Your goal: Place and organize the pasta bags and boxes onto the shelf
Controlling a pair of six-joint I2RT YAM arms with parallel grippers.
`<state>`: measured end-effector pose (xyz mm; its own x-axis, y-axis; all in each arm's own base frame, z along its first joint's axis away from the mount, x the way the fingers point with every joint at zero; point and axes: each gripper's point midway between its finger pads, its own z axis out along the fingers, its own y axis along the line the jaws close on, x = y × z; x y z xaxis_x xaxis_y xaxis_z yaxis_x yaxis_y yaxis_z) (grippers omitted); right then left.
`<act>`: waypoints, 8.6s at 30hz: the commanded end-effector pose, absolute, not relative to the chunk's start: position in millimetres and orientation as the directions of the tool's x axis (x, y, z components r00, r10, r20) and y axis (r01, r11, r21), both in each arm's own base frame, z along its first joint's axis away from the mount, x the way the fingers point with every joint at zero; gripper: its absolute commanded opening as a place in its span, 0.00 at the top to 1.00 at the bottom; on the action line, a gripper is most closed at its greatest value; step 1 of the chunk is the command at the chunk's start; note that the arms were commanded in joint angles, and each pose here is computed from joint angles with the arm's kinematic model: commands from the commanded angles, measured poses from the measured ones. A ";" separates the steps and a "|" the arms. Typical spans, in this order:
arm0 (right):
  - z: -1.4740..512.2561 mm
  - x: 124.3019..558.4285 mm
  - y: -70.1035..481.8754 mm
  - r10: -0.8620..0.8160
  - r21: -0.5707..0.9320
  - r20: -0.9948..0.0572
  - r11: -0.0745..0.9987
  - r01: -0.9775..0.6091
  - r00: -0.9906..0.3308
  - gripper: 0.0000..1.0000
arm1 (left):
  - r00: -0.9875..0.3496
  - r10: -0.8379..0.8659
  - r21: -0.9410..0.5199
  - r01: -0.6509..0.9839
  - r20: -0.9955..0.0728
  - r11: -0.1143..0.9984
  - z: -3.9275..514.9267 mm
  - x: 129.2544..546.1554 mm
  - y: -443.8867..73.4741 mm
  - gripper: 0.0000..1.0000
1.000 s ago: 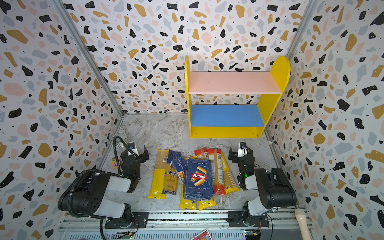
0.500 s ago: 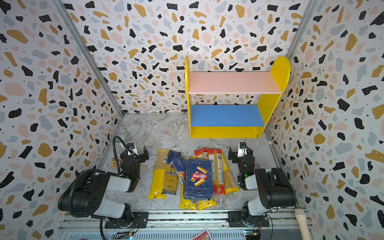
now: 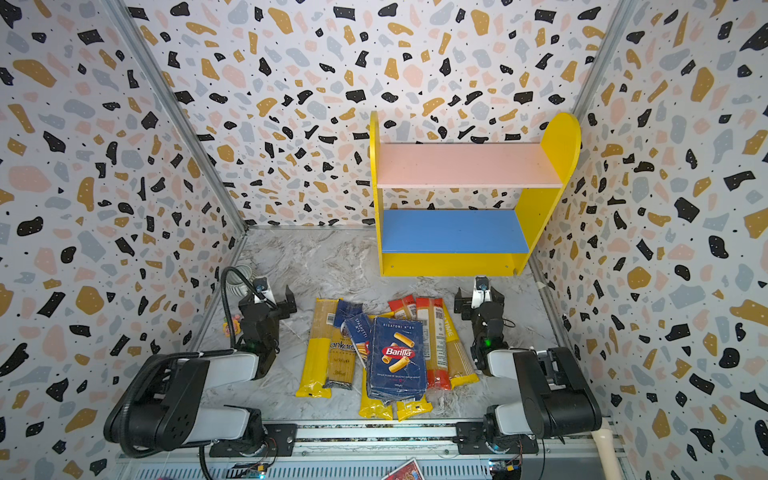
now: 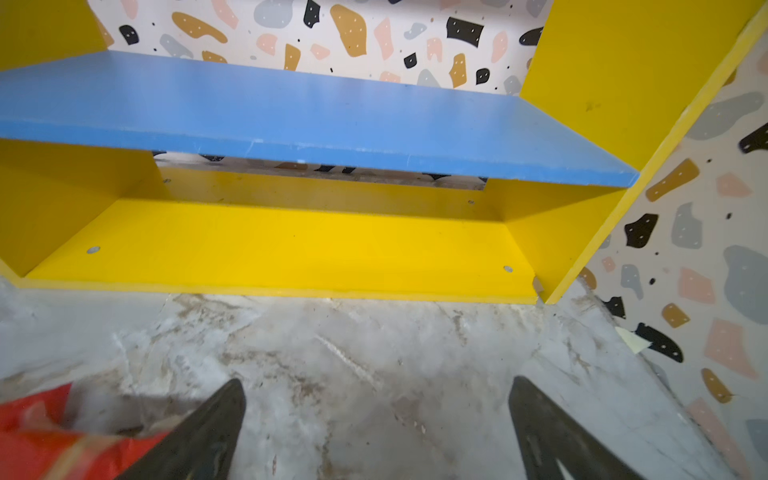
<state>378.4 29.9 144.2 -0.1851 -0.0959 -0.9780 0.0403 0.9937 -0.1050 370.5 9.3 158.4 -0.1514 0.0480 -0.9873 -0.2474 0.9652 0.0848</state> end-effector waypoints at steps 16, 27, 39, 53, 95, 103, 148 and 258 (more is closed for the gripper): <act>235.6 403.4 150.9 -0.059 -0.029 -0.949 0.994 -0.102 -0.311 0.01 | -0.029 -0.106 -0.108 0.066 -0.994 0.992 303.9 361.1 -130.5 0.00; 232.2 387.8 123.2 -0.005 0.024 -0.929 0.997 -0.073 -0.371 0.13 | -0.157 -0.072 -0.093 0.129 -0.985 0.987 303.4 371.9 -199.8 0.10; 170.9 312.9 162.4 0.078 0.295 -0.654 0.942 -0.159 -0.752 0.18 | -0.395 -0.117 -0.216 0.217 -0.911 0.952 246.1 318.0 -197.5 0.11; 154.0 187.8 191.0 0.083 0.492 -0.497 0.847 -0.202 -0.864 0.01 | -0.476 -0.131 -0.320 0.341 -0.869 0.884 228.7 252.6 -197.6 0.00; 110.4 98.1 214.1 0.011 0.722 -0.211 0.676 -0.148 -0.978 0.05 | -0.733 -0.164 -0.520 0.288 -0.661 0.804 181.5 228.1 -255.2 0.06; 95.4 95.1 231.7 0.008 0.793 -0.170 0.594 -0.132 -0.985 0.03 | -0.763 -0.147 -0.531 0.284 -0.629 0.799 159.4 213.2 -263.4 0.13; 178.7 166.0 290.0 0.100 0.899 -0.391 0.257 -0.356 -0.915 0.13 | -0.825 -0.099 -0.601 0.317 -0.556 0.734 112.8 196.1 -295.8 0.63; 278.5 524.4 225.8 0.140 0.690 -0.644 0.531 -0.492 -0.752 0.24 | -0.559 -0.064 -0.236 0.241 -0.827 0.941 250.7 281.4 -202.0 0.00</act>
<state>533.9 219.9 229.9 -0.8289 0.1890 -0.5265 -0.3604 0.5394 0.7610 277.5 -197.1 239.4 -0.5839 -0.0518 -0.8102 0.2173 0.9516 -0.2175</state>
